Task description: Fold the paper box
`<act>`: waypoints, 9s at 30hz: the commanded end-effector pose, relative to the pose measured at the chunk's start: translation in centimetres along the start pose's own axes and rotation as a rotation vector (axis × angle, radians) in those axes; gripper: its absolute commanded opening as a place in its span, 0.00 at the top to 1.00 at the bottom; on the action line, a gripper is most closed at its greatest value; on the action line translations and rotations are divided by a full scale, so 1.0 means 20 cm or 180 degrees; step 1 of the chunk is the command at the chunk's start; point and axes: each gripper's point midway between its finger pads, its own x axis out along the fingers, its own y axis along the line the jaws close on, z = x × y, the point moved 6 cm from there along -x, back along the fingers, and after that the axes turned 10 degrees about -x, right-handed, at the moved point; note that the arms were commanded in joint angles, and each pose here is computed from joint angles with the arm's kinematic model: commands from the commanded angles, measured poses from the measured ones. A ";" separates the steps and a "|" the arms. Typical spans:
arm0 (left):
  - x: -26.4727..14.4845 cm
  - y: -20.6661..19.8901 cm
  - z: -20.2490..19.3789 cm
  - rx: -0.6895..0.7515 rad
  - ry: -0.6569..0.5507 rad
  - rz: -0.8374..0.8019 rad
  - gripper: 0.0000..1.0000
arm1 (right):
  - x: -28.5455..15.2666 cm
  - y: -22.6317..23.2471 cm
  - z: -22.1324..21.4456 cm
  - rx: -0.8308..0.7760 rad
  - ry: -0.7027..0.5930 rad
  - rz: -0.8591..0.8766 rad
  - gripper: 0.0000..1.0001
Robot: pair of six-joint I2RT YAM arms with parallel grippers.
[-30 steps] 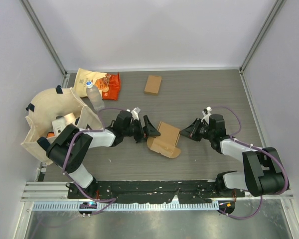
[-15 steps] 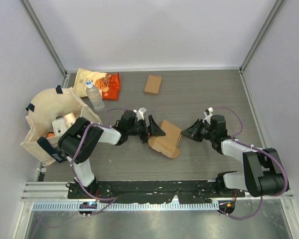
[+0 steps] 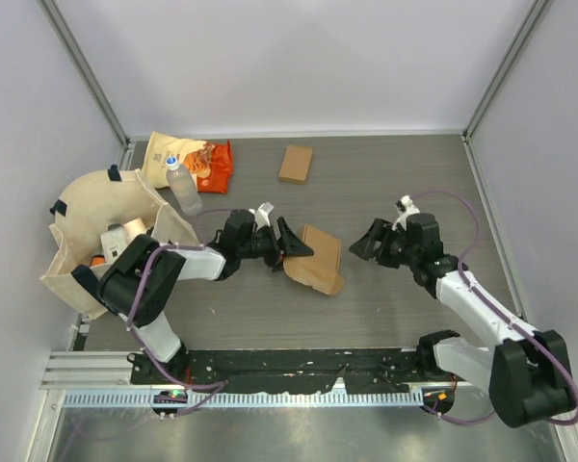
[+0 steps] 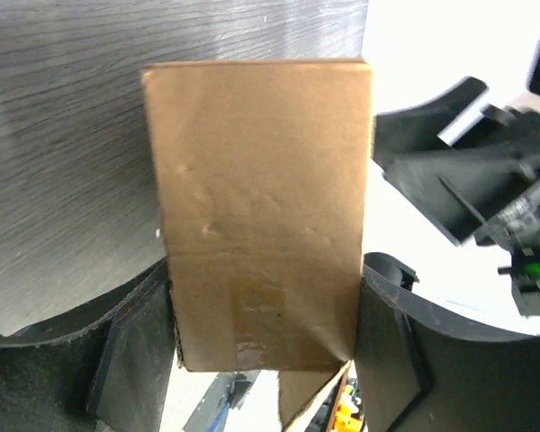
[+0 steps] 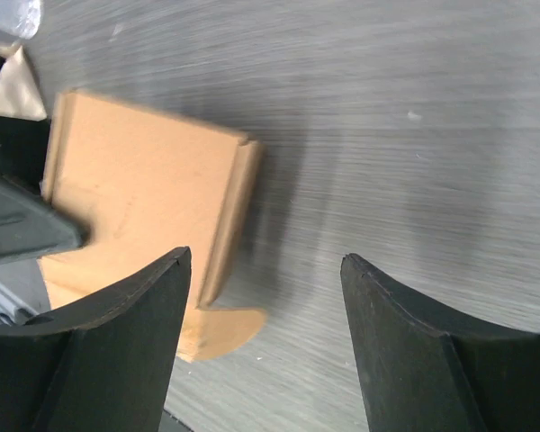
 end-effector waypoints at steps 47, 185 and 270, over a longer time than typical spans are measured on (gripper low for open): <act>-0.44 0.01 0.05 -0.3898 -0.0731 -0.0651 0.34 | -0.04 0.75 -0.03 -0.2435 0.0092 0.0790 0.20; -0.68 -0.53 0.18 0.1991 -0.0664 0.1235 0.17 | 0.11 0.73 0.20 -0.2035 0.1011 0.0292 0.57; -0.44 -0.38 0.23 0.1773 0.0230 0.1800 0.97 | 0.09 0.95 -0.39 -0.2313 0.0466 0.0995 0.83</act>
